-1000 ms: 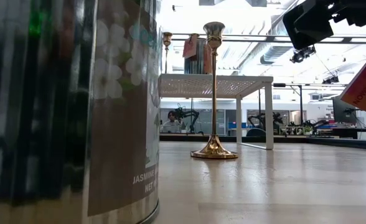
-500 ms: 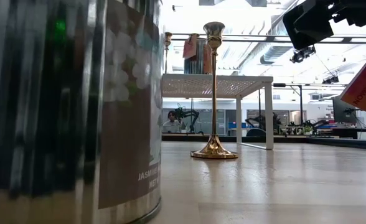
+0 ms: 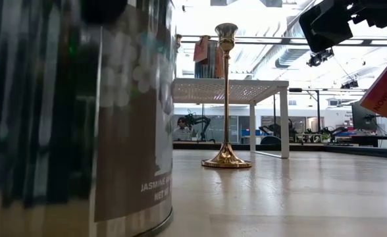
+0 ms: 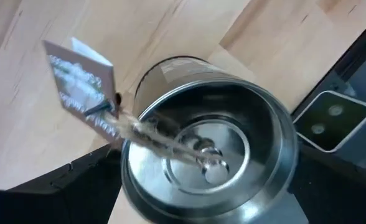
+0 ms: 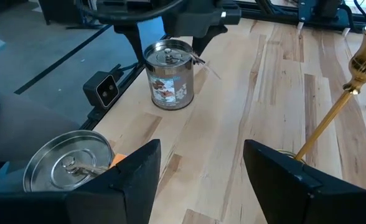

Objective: Pick & Place candle stick holders
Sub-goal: Put the left silver scented candle on the shelf aligned with the other silver scented candle

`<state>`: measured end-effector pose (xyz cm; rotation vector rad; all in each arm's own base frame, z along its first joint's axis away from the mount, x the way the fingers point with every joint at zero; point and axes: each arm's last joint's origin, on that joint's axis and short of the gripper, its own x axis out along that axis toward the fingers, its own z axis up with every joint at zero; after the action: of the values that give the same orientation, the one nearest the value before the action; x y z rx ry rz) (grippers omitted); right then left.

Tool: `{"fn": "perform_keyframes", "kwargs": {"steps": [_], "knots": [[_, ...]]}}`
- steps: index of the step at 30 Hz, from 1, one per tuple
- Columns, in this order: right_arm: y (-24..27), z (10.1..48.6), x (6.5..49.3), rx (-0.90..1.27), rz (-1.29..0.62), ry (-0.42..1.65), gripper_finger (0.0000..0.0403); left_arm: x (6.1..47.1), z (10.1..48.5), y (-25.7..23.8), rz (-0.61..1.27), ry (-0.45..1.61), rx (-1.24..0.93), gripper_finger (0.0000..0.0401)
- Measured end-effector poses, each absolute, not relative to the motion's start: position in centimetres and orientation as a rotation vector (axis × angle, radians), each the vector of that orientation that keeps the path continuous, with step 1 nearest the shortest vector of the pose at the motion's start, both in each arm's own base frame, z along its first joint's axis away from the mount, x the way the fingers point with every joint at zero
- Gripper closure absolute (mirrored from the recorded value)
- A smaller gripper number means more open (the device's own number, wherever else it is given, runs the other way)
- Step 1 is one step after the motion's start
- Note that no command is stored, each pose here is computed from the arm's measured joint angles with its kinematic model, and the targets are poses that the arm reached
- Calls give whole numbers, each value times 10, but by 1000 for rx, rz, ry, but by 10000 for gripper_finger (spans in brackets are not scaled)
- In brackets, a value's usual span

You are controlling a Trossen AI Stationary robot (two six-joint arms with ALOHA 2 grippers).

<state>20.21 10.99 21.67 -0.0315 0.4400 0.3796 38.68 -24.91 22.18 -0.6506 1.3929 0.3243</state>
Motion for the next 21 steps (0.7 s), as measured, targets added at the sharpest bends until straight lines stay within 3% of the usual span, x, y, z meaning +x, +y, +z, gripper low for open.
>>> {"fn": "perform_keyframes", "kwargs": {"steps": [21], "knots": [[110, 217, 202, -32, 380, 440, 179, 389, 217, -249, 324, 1381, -617, 5]]}}
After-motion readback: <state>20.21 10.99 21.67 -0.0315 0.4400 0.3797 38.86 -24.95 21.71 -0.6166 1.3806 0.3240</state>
